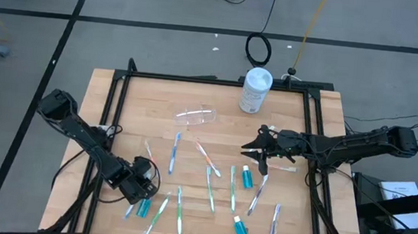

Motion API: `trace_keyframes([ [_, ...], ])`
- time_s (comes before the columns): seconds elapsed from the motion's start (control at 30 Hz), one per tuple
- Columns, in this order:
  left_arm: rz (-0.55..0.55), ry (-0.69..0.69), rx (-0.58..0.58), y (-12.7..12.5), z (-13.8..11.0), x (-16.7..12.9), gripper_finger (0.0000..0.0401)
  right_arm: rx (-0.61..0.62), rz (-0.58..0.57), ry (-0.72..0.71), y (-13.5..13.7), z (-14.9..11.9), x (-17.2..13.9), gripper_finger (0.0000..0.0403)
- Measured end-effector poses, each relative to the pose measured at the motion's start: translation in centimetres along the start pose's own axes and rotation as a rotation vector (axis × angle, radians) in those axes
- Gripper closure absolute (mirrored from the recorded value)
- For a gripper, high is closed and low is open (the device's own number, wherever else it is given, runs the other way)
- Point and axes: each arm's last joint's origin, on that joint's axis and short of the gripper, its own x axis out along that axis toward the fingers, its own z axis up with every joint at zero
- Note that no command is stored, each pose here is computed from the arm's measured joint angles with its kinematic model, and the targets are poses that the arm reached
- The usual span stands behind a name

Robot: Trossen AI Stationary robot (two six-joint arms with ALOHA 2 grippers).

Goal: Pick & Place toothbrushing station
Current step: Put the blue toothbrush into the transparent organizer

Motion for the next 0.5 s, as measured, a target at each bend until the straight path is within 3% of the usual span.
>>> trace_keyframes([
  [0.33,0.012,-0.053,0.043,0.6,0.14,0.39,0.0231,0.0,0.0,0.0,0.0,0.0,0.0,0.0303],
  [0.5,0.019,-0.043,0.041,0.87,0.1,0.55,0.0276,0.0,0.0,0.0,0.0,0.0,0.0,0.0303],
])
